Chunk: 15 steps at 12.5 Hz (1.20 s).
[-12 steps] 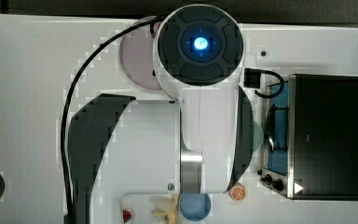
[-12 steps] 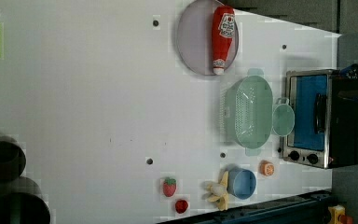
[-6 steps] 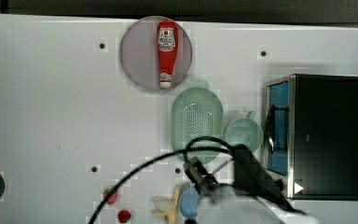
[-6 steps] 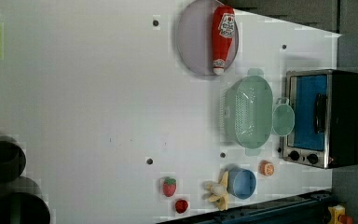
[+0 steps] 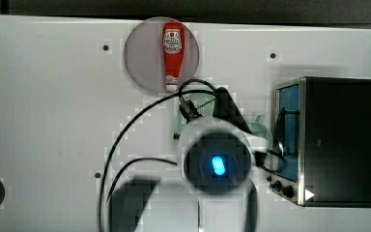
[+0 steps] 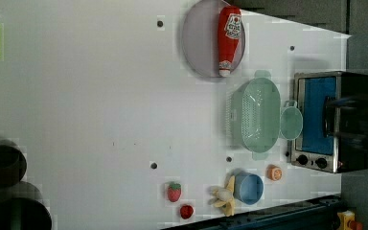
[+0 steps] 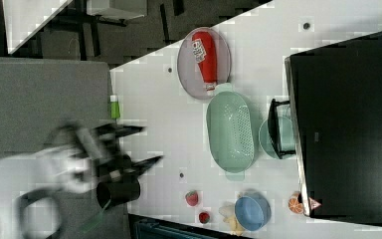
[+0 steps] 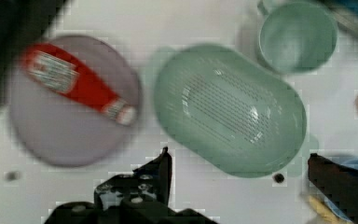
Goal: Drag strainer right to left.
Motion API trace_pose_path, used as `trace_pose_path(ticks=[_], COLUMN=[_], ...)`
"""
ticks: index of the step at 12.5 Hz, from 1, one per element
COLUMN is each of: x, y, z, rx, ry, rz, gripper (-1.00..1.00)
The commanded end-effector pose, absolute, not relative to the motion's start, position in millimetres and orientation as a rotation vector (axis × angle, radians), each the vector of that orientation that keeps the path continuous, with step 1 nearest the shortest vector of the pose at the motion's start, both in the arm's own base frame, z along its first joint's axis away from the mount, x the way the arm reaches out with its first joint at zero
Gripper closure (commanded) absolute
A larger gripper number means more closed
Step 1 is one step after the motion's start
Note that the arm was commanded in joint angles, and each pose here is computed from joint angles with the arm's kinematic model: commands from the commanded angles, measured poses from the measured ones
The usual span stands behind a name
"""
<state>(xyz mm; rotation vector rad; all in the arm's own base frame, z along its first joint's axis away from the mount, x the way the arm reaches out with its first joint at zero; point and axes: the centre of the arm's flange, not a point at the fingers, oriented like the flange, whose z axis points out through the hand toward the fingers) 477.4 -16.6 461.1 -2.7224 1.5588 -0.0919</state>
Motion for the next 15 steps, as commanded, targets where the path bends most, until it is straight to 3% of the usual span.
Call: trace_pose_path(ticks=[1, 4, 6, 10, 15], x=[466, 478, 480, 482, 475], y=[-19, -14, -10, 5, 31], z=[342, 270, 230, 175, 150], rx=[-2.58, -2.471, -2.422, -2.319, -2.373], ry=[1.906, 2.011, 2.069, 2.132, 2.08], rz=[0.063, 0.006, 0.004, -0.038, 0.003], gripper=[-1.0, -1.0, -1.0, -1.0, -1.0])
